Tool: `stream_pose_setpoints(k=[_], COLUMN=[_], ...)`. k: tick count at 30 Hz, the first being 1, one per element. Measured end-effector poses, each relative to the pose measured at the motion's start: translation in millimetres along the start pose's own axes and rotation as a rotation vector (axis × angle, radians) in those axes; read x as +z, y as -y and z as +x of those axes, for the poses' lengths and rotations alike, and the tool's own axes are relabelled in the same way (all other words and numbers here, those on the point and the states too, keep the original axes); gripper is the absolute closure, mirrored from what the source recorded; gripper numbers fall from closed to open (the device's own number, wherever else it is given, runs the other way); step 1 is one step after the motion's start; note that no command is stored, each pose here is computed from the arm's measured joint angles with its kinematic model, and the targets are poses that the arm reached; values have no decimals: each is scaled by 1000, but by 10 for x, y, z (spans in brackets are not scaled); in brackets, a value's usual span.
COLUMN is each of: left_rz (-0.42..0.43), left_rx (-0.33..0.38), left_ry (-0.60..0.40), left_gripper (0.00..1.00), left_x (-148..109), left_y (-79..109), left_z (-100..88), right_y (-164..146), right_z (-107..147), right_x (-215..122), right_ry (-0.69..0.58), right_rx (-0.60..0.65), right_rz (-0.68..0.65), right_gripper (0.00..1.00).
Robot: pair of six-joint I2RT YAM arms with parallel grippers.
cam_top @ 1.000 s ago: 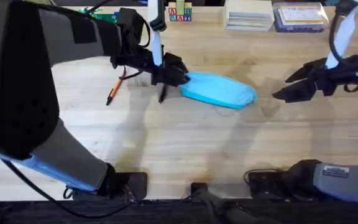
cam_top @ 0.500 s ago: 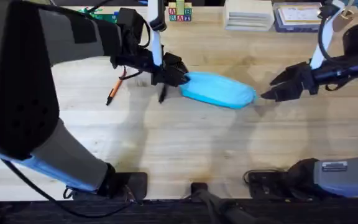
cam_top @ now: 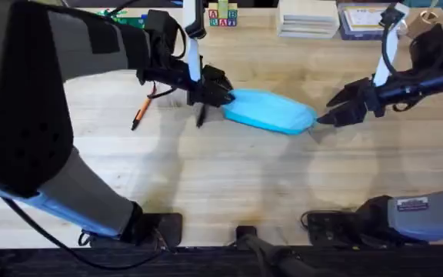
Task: Unzip the bag, pick up the pens from the table one at a time and place them inside, then zip the bag closed.
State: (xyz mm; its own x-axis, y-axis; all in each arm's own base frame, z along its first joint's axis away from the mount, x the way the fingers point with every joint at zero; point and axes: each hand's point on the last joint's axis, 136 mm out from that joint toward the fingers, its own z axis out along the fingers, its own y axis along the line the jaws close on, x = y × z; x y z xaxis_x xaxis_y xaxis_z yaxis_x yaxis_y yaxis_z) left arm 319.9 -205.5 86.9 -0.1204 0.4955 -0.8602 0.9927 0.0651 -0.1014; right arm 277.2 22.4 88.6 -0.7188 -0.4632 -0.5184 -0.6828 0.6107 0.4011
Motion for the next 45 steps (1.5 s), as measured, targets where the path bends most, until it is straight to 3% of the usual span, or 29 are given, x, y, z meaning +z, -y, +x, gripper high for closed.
stream_pose_setpoints(k=[32,45], left_rz=[0,0], left_rx=[0,0], left_ry=[0,0], left_gripper=[958,958], left_x=[0,0], left_y=[0,0], left_z=[0,0], right_y=[-46,-96], right_z=[55,121], right_x=[200,316], right_ry=[12,5], right_rx=[-32,-43], right_rz=[-20,-36], right_gripper=[75,159])
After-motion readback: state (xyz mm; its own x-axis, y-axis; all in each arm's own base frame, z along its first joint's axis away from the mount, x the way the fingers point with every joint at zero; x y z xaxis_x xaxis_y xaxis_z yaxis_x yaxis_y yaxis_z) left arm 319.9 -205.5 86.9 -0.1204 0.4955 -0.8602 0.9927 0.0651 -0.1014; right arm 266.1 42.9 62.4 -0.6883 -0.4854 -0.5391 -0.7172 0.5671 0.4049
